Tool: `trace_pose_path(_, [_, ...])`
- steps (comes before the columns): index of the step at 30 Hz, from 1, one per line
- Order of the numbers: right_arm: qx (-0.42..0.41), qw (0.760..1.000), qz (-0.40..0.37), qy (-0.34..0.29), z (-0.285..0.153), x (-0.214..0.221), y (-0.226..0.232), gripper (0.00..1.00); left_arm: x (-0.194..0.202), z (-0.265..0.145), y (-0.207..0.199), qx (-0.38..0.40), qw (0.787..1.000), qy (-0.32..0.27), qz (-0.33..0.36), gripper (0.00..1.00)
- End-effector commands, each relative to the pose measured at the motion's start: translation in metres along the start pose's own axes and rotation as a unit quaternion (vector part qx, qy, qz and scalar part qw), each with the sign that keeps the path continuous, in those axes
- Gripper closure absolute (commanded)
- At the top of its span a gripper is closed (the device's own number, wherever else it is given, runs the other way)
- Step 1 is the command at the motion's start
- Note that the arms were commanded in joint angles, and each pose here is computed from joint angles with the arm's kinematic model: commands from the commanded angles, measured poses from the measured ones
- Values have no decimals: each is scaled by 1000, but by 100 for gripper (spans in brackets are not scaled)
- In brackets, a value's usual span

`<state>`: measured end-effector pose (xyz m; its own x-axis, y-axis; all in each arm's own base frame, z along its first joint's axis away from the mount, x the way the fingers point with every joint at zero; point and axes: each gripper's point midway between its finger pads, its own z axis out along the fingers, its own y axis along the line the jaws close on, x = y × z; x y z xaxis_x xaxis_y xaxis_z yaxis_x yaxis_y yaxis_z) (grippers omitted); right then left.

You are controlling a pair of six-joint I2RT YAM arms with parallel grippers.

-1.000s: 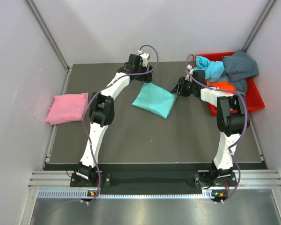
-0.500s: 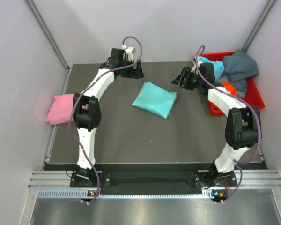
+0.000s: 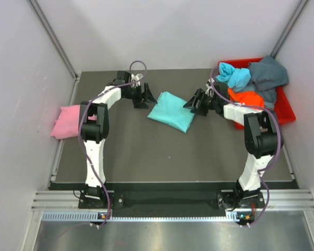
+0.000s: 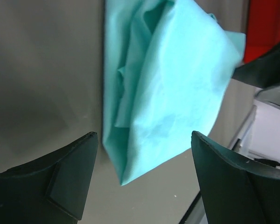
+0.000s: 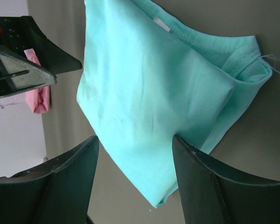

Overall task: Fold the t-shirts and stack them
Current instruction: Neatly place the folded tshirt to the corner

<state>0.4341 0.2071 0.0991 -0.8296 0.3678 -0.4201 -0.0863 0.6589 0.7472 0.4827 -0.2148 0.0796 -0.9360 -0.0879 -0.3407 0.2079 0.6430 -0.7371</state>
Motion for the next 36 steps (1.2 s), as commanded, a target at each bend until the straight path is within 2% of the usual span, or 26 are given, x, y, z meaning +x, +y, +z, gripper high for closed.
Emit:
trace_pose_path(1, [-36,999,-16,-13,8,-15,24,36,-5,5,-20,57,998,1,0,15])
trace_pose_path(12, [6,1000,-4,17,33,4,-17,36,1,34,6,67,997,20,-43,18])
trace_pose_path(16, [15,1000,-2,23,39,7,-27,36,3,47,9,80,995,27,-51,26])
trace_pose_path(25, [23,999,-10,24,46,4,-33,35,14,74,8,104,992,47,-60,33])
trace_pose_path(32, [28,999,-14,27,45,8,-36,35,23,83,-10,151,984,66,-69,53])
trace_pose_path(33, [28,999,-15,26,45,7,-35,35,24,83,-14,157,983,67,-70,61])
trace_pose_path(36, [26,999,-23,20,42,3,-31,34,30,82,-18,166,980,73,-77,74])
